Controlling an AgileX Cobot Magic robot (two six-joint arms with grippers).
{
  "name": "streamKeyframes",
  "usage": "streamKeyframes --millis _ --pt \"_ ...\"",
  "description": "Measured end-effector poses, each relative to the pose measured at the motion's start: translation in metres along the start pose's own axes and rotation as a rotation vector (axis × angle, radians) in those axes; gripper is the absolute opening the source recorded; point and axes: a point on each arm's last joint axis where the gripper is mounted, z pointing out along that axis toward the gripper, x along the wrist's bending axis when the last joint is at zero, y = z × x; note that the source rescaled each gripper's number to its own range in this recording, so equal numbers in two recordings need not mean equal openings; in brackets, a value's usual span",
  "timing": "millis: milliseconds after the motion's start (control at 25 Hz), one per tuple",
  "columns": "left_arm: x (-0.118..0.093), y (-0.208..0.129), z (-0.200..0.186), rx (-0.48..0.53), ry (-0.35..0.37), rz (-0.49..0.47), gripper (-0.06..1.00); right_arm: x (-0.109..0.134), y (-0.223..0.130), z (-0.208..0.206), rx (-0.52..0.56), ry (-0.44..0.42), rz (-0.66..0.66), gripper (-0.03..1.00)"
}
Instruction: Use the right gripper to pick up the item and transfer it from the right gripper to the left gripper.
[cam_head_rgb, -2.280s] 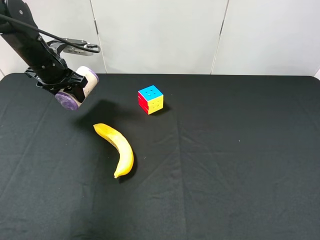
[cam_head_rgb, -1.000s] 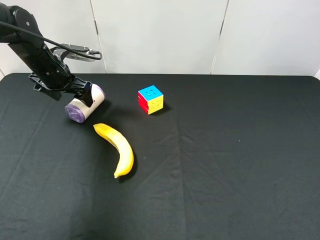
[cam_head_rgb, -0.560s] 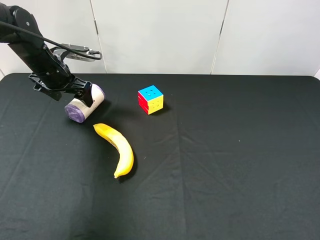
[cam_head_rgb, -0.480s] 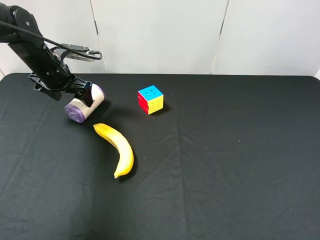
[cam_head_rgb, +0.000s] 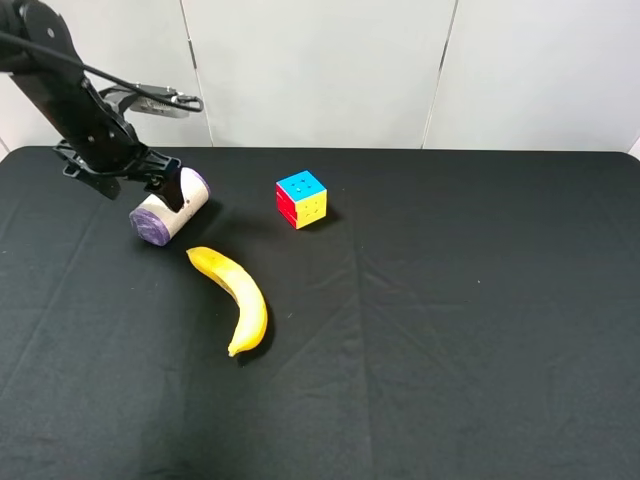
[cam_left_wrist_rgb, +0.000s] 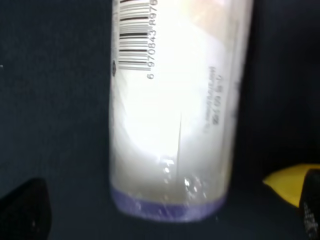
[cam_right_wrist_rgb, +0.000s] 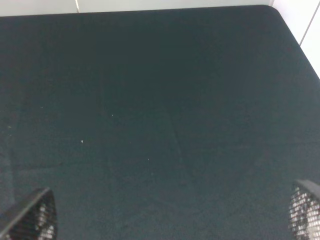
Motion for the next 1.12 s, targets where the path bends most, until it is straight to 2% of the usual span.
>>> streamKeyframes --millis 280,560,800,1120 --pt "-0.004 0.014 -0.059 -0.069 0.002 0.021 1.00 0.000 0.000 0.000 0.000 0.000 0.000 1.00" --pt "-0.013 0.010 -0.129 -0.145 0.008 0.045 1.00 0.000 0.000 0.000 0.000 0.000 0.000 1.00" --pt "-0.022 -0.010 -0.175 -0.177 0.009 0.061 1.00 0.000 0.000 0.000 0.000 0.000 0.000 1.00" --pt "-0.037 -0.052 -0.238 -0.234 0.017 0.079 1.00 0.000 0.000 0.000 0.000 0.000 0.000 1.00"
